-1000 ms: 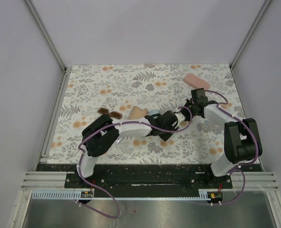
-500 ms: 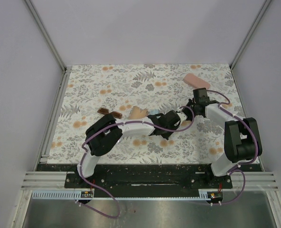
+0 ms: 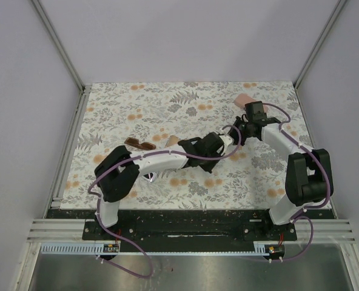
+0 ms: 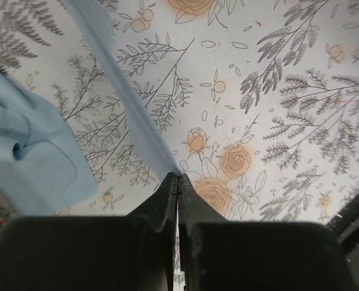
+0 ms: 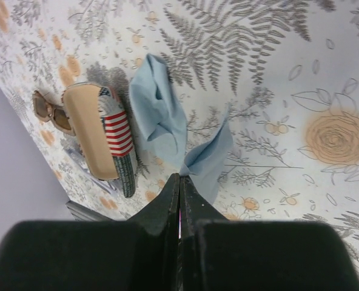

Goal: Organize the sunglasses

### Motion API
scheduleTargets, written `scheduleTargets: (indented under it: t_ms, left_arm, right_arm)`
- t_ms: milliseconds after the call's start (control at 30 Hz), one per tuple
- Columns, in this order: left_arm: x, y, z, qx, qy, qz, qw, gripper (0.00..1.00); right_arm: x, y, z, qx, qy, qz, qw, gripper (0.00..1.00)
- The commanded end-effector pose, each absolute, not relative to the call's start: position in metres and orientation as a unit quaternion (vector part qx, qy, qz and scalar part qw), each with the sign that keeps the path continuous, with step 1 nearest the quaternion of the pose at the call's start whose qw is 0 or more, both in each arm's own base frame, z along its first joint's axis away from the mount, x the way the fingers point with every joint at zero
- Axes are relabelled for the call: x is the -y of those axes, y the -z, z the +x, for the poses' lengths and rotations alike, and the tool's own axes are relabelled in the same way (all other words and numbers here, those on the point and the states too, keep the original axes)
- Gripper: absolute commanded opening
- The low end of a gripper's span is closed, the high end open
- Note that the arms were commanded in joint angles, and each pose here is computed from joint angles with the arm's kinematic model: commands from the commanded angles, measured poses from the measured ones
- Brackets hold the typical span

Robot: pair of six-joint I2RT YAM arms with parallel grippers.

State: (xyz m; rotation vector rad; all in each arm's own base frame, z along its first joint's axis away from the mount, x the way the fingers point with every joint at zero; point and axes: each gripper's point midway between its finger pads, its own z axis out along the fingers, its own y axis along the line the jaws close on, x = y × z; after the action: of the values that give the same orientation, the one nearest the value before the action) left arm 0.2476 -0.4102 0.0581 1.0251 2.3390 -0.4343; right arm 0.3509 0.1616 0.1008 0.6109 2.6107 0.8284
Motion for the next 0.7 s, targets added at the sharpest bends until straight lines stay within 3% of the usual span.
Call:
scheduleTargets:
  t_ms: [0, 667]
  left_arm:
    - [0.396, -0.1, 0.239, -0.87, 0.222, 0.352, 0.265, 0.0]
    - [0.276, -0.137, 0.24, -0.899, 0.229, 0.257, 0.272, 0.0]
  right_arm:
    - [-0.19, -0.124, 0.357, -0.915, -0.327, 0.165, 0.168, 0.0]
    - [-0.316, -0.165, 0.369, -0.906, -0.387, 0.066, 0.157, 0.0]
